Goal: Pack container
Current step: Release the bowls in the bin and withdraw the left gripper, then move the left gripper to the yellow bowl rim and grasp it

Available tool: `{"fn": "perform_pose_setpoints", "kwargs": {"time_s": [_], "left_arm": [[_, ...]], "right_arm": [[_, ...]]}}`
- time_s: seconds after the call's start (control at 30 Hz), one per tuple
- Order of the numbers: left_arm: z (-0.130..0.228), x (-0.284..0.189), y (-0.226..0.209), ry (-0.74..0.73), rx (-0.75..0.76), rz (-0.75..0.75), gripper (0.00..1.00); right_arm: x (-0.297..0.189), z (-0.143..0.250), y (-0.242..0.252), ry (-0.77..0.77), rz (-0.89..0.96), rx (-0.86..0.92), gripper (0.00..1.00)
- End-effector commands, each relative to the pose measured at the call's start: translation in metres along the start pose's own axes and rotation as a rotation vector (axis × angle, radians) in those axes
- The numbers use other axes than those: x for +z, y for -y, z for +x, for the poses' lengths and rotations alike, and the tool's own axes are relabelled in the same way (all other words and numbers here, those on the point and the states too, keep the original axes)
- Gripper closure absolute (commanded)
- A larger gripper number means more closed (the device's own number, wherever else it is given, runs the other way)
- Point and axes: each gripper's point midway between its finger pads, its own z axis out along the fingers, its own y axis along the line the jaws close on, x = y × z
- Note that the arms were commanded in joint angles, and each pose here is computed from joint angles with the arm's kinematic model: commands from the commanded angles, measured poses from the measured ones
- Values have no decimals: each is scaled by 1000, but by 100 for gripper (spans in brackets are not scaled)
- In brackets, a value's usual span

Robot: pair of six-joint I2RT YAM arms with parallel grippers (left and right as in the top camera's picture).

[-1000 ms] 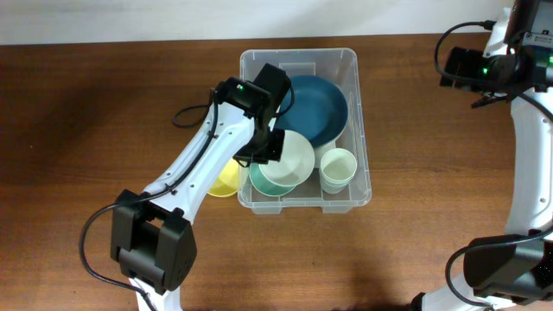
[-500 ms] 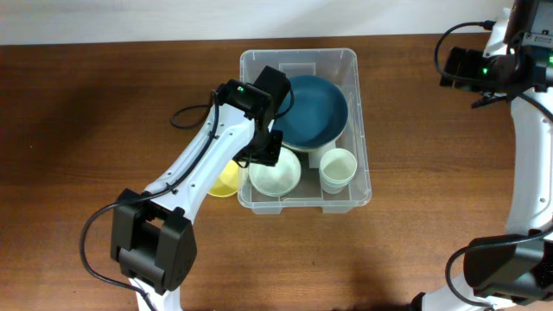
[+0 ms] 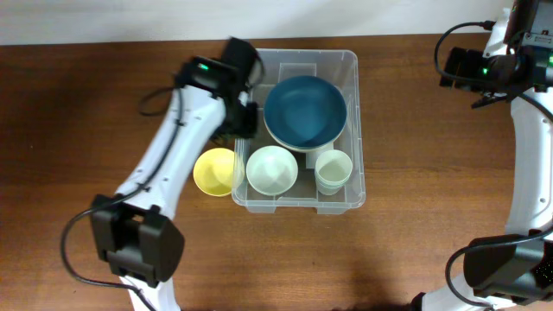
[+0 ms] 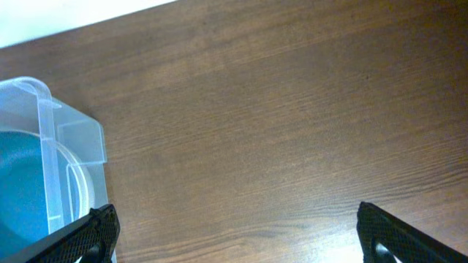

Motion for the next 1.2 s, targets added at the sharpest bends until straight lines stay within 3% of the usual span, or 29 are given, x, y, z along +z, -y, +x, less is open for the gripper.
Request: {"fn": "perform_pose_setpoints", "kwargs": {"time_s": [0.0, 0.17, 0.33, 0.77, 1.17], "left_arm": [[-20, -40, -38, 104, -108, 2, 51], [-18, -55, -74, 117, -189, -18, 50], [3, -41, -95, 14, -235, -53, 51], [43, 53, -109, -136, -288, -55, 50], [70, 116, -109, -150, -290, -30, 49]], "right_arm": [[-3, -2, 2, 10, 7, 10, 1], [-3, -2, 2, 10, 7, 10, 1], [-3, -2, 2, 10, 7, 10, 1], [-3, -2, 2, 10, 7, 10, 1], [-3, -2, 2, 10, 7, 10, 1]]}}
